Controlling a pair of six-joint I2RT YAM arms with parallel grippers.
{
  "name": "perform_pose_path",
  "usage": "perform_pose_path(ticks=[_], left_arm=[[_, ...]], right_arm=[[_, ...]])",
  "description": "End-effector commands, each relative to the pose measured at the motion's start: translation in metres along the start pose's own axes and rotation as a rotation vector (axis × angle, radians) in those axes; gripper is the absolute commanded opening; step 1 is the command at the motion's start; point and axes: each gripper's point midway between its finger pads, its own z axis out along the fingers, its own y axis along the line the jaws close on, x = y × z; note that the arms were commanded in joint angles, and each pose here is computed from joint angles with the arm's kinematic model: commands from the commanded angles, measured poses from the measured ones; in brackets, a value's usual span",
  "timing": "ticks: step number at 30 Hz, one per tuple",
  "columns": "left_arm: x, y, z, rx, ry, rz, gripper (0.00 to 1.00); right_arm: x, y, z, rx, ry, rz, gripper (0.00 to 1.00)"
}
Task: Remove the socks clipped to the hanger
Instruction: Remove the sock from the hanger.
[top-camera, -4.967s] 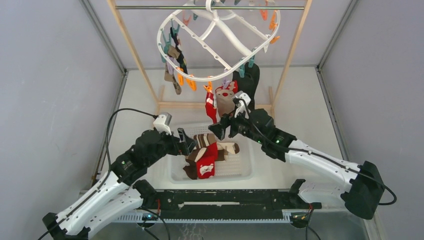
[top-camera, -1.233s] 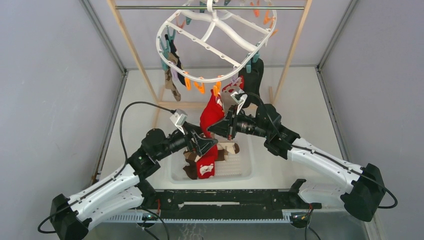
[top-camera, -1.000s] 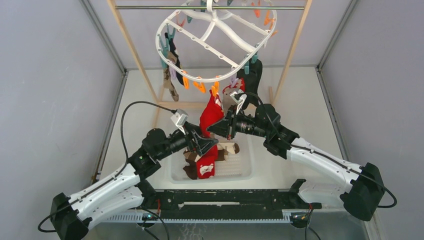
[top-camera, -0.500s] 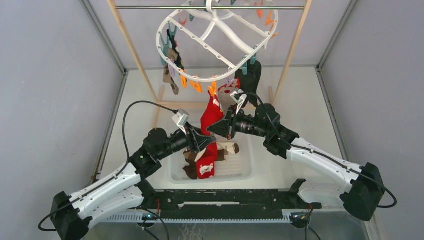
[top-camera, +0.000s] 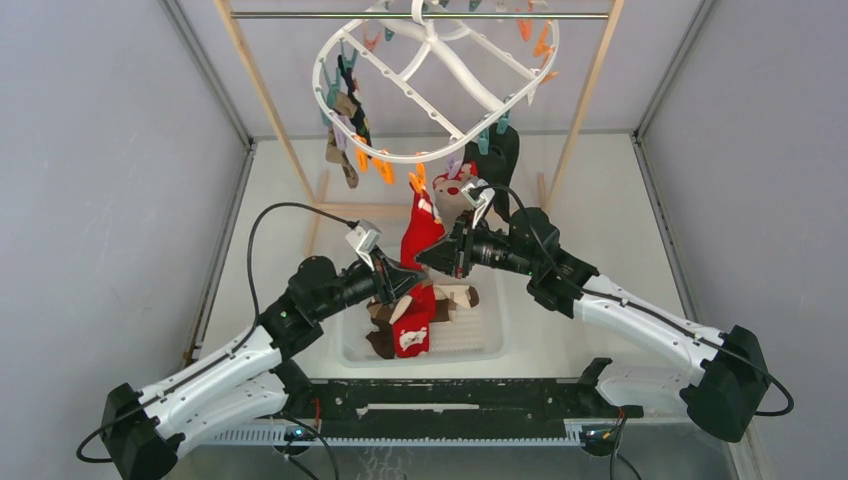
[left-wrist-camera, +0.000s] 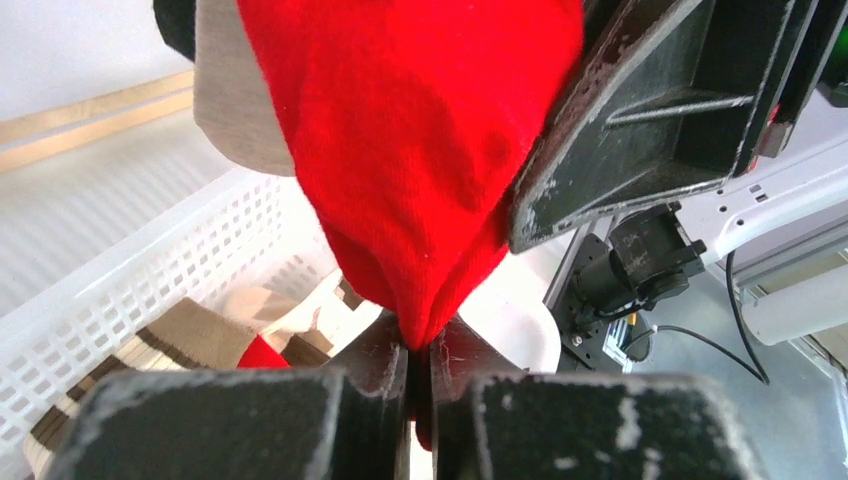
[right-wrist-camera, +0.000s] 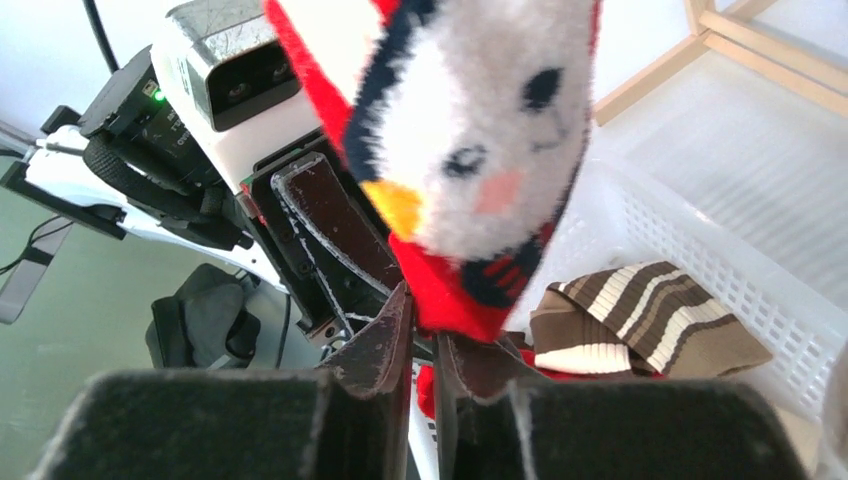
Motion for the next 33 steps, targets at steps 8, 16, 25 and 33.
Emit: perform_pose_path(ticks=[8, 16, 25, 33], left_arm=[[-0.019, -0.008, -0.007, -0.007, -0.013, 0.030, 0.06], [-0.023, -0.007, -0.009, -0.027, -0.008, 0.037, 0.06], [-0.033, -0.006, -0.011, -0.063, -0.009, 0.052, 0.07], [-0.040, -0.009, -0.017, -0.072, 0.007, 0.062, 0.08]], right_arm=[[-0.035, 0.000, -0.022, 0.145, -0.125, -0.119, 0.51], [-0.054, 0.010, -0.040, 0.221, -0.178, -0.223, 0.71], [-0.095, 0.027, -0.037, 0.242, -0.254, -0.284, 0.76], [-0.138, 0.044, -0.029, 0.236, -0.330, -0.352, 0.72]])
